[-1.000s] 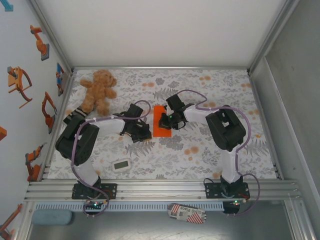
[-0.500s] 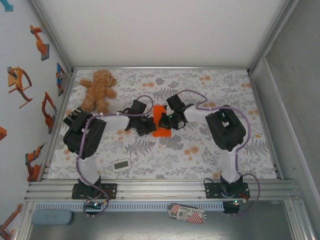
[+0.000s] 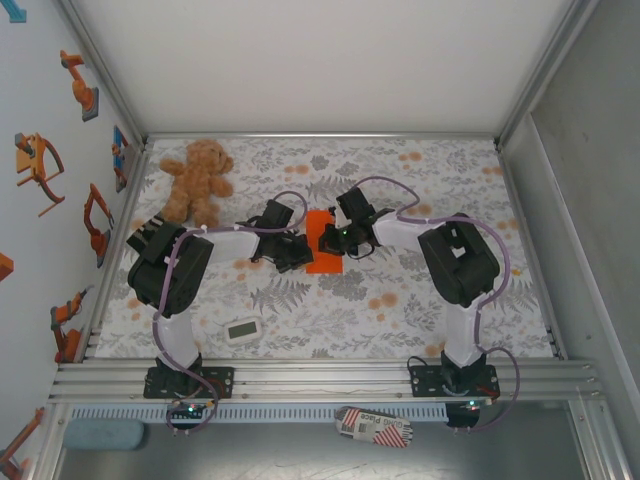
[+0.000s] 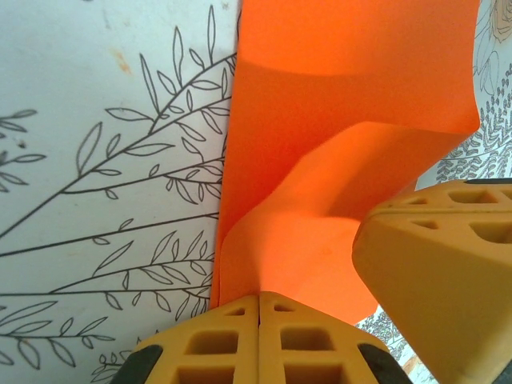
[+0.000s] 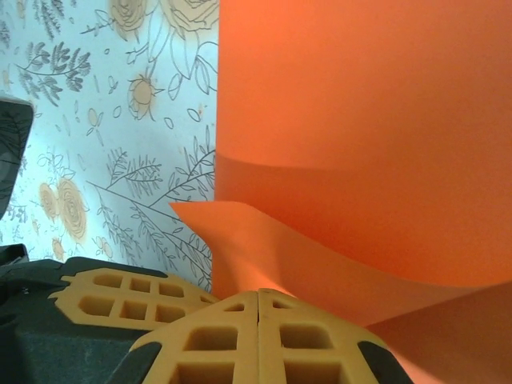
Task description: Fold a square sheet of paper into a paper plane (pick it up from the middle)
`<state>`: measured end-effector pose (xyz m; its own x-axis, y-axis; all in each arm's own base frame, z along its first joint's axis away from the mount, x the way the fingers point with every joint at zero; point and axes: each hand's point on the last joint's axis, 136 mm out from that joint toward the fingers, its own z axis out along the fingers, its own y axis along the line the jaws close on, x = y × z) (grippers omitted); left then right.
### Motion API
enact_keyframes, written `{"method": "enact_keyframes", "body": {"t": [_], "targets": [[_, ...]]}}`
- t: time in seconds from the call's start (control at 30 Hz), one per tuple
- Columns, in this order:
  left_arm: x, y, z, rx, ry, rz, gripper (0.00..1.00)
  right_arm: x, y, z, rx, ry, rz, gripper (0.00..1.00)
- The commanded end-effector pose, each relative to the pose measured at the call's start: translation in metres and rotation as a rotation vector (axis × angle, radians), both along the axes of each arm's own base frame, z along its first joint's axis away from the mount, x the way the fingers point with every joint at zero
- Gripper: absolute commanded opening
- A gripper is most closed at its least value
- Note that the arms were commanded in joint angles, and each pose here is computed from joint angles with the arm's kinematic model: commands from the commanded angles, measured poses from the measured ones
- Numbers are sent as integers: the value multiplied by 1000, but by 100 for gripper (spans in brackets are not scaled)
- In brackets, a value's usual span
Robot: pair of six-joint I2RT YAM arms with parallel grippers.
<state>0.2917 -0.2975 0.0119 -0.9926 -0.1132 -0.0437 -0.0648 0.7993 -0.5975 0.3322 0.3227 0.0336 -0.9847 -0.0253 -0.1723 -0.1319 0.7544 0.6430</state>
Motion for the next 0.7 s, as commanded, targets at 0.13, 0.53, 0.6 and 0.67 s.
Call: {"method": "enact_keyframes", "body": {"t": [0.13,0.53,0.6,0.67], "targets": [[-22,24,-38,137,105,14,0,-13,2,-10,13,34,32,0],[-37,44,-53,238,170,28,0,18,-27,-30,-89,22,-43,0],[-41,48,-57,256,185,27,0,30,-39,-34,-97,15,-73,0],[-43,50,-60,263,193,26,0,42,-51,-37,-97,18,-104,0]]}}
